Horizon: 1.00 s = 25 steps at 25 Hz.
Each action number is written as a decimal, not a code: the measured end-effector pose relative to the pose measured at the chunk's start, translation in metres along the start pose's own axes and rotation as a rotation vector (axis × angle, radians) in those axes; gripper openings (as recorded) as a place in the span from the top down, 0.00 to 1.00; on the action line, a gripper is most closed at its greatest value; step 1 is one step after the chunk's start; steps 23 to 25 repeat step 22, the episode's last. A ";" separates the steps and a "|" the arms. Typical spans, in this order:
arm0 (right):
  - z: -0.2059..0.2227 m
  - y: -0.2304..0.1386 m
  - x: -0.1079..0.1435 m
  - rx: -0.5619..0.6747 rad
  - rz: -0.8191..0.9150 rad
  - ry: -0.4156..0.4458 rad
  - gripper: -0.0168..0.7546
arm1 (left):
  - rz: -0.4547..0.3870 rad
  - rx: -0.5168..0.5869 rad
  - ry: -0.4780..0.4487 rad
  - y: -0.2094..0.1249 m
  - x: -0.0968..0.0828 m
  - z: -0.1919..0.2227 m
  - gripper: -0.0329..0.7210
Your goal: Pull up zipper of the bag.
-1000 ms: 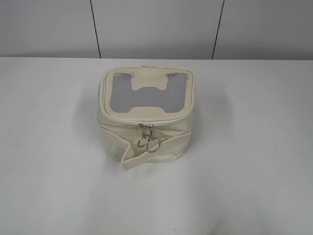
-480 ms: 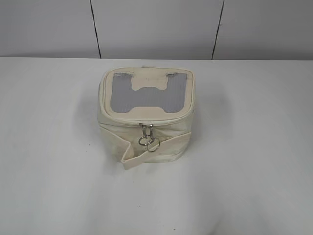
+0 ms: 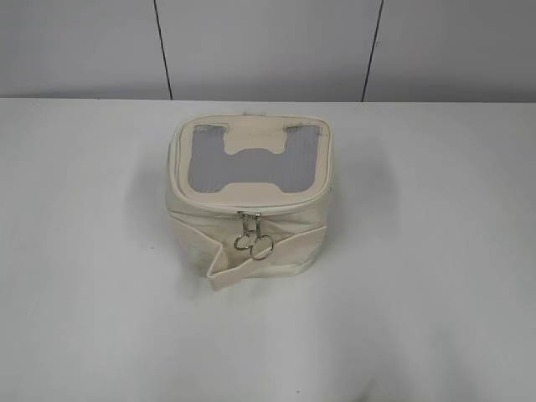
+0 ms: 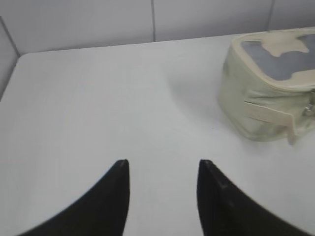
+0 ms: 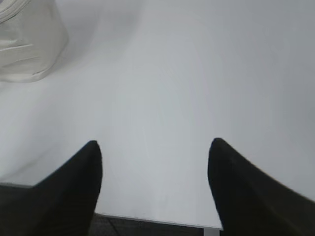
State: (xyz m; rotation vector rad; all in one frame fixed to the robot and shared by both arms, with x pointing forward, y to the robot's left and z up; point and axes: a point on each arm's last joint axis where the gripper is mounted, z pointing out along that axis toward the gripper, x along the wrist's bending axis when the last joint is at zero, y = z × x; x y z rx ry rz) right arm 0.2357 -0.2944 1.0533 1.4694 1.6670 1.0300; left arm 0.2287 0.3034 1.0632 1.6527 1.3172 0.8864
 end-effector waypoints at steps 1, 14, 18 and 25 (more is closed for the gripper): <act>-0.002 -0.001 0.000 -0.013 0.012 -0.026 0.31 | -0.017 0.001 0.038 0.000 0.000 0.000 0.51; -0.002 -0.001 0.001 -0.021 0.043 -0.072 0.32 | -0.045 -0.001 0.101 0.000 -0.001 0.000 0.63; -0.002 -0.001 0.001 -0.023 0.043 -0.072 0.32 | -0.045 -0.001 0.101 0.000 -0.001 0.000 0.65; -0.002 -0.001 0.001 -0.023 0.043 -0.072 0.32 | -0.045 -0.001 0.101 0.000 -0.001 0.000 0.65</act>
